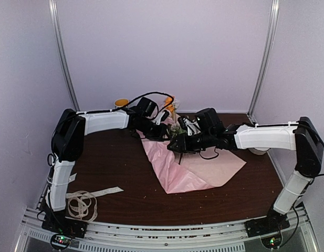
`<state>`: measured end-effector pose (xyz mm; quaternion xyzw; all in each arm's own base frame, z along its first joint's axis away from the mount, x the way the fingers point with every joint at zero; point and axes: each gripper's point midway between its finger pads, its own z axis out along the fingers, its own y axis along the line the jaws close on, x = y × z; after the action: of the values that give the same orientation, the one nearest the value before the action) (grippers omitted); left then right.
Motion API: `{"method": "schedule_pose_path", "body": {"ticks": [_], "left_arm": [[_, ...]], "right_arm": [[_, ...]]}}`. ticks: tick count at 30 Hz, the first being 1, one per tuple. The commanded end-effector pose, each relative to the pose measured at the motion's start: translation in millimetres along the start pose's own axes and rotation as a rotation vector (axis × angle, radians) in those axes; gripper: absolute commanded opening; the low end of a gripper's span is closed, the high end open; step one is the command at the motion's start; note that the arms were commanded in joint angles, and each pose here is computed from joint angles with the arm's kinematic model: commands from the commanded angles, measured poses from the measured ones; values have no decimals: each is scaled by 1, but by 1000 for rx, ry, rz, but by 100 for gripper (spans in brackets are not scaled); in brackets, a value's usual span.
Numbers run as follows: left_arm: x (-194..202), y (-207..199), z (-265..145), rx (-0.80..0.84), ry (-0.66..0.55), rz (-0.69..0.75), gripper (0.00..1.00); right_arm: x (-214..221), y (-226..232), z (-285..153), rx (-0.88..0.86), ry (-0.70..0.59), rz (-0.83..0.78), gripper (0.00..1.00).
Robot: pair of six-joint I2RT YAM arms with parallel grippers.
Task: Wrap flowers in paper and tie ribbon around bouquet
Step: Fold the one-fourth-folded wrapping paper at the center of the board.
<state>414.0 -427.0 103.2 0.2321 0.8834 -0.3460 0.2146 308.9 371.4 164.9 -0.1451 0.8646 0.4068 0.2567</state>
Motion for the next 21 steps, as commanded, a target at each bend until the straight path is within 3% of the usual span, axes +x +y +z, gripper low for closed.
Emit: {"method": "schedule_pose_path", "body": {"ticks": [1,5,8,11,14,18,21], "left_arm": [[-8,-2,4,-5,-20,35,0],[-10,-3,3,-4,-23,40,0],[-8,-1,3,-15,-17,43,0],[-8,0,3,-20,-12,55,0],[-10,0,-2,-36,-14,83,0],[-29,-9,-27,-74,-79,180,43],[-47,-20,-59,-119,-156,283,57]], "right_arm": [[8,-21,13,79,62,-30,44],[17,-23,21,83,134,-48,38],[22,-26,20,87,139,-38,16],[22,-21,17,57,122,-28,1],[26,-24,15,62,129,-16,0],[34,-34,10,66,123,13,0],[37,-42,8,61,118,42,0]]}}
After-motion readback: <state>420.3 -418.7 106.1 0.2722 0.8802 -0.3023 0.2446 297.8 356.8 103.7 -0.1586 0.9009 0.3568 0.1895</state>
